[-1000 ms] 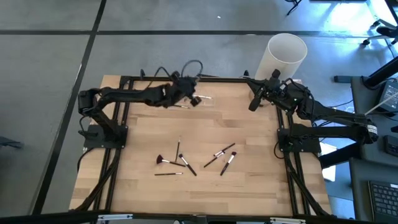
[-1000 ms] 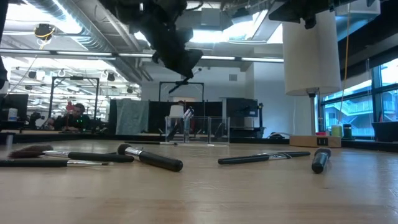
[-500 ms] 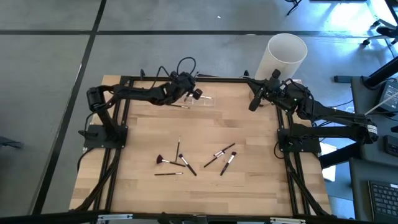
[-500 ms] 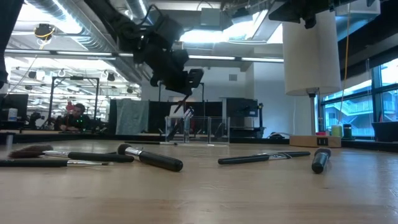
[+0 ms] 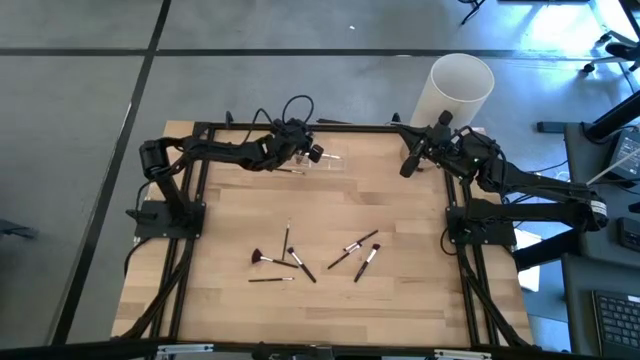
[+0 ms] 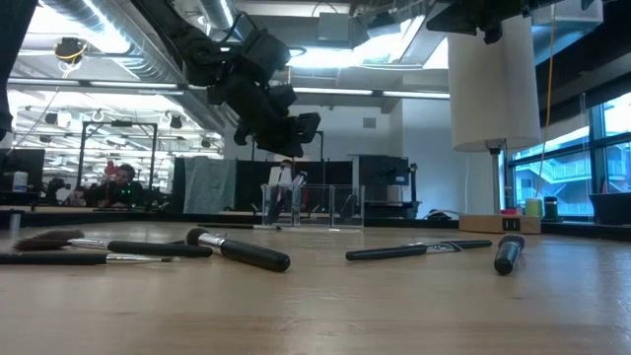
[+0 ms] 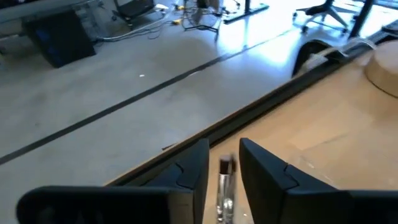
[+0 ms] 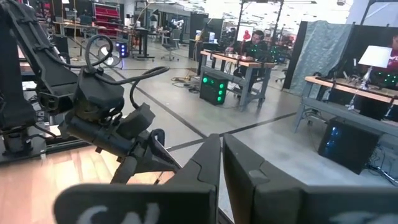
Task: Pick & Place Makeup Brushes
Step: Put the powder brush into the transparent organizer
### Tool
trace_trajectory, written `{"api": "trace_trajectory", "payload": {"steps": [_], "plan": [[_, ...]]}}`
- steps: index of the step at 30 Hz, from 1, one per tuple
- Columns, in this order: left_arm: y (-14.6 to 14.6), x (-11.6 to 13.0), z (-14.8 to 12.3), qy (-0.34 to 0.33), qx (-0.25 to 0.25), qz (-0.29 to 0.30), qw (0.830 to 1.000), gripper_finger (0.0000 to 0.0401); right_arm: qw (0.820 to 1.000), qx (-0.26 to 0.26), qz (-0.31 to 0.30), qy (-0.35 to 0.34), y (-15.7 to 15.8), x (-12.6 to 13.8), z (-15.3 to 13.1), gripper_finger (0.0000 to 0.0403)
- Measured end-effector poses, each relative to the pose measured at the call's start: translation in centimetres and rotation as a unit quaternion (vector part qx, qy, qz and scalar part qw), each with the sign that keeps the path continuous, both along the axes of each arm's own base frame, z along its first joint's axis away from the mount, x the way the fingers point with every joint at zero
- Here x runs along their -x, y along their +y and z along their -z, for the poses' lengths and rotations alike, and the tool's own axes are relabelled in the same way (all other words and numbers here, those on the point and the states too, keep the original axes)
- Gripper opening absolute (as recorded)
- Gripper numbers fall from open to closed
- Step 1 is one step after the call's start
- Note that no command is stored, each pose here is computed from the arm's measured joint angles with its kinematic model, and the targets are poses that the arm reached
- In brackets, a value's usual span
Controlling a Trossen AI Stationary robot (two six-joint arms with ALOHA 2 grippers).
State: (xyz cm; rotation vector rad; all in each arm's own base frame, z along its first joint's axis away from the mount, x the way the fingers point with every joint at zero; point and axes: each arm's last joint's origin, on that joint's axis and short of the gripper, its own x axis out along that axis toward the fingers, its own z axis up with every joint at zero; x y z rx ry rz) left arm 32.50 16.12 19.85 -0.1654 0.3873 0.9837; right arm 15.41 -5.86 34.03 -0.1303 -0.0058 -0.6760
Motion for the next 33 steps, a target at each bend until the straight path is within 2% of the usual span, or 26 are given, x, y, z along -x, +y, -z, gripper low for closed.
{"api": "trace_trajectory", "payload": {"steps": [4, 6, 10, 15, 22, 30, 33], "plan": [[-0.9, -0.4, -0.8, -0.009, 0.002, 0.057, 0.998, 0.011, 1.0, 0.004, 0.001, 0.001, 0.0, 0.0, 0.0, 0.002], [-1.9, -1.0, -1.6, -0.014, 0.001, 0.118, 0.993, 0.0118, 1.0, 0.011, 0.01, 0.0, 0.0, 0.0, -0.1, 0.002], [-4.7, -2.7, -2.9, -0.031, 0.006, 0.245, 0.969, 0.0122, 0.999, 0.014, 0.043, -0.002, -0.2, 0.2, -0.2, 0.002], [-8.8, -4.4, -1.1, -0.004, 0.026, 0.307, 0.951, 0.0116, 0.998, 0.013, 0.065, -0.011, -0.3, 0.3, -0.4, 0.002], [-11.8, -5.1, 1.3, 0.044, 0.042, 0.314, 0.947, 0.0114, 0.998, 0.009, 0.061, -0.017, -0.3, 0.3, -0.4, 0.002], [-12.0, -4.8, 1.9, 0.075, 0.064, 0.322, 0.942, 0.0114, 0.998, 0.013, 0.06, -0.03, -0.3, -0.1, -0.6, 0.002], [-12.0, -4.7, 2.0, 0.077, 0.063, 0.318, 0.943, 0.0114, 0.999, -0.004, 0.033, -0.02, -0.4, -0.8, -0.1, 0.002]]}}
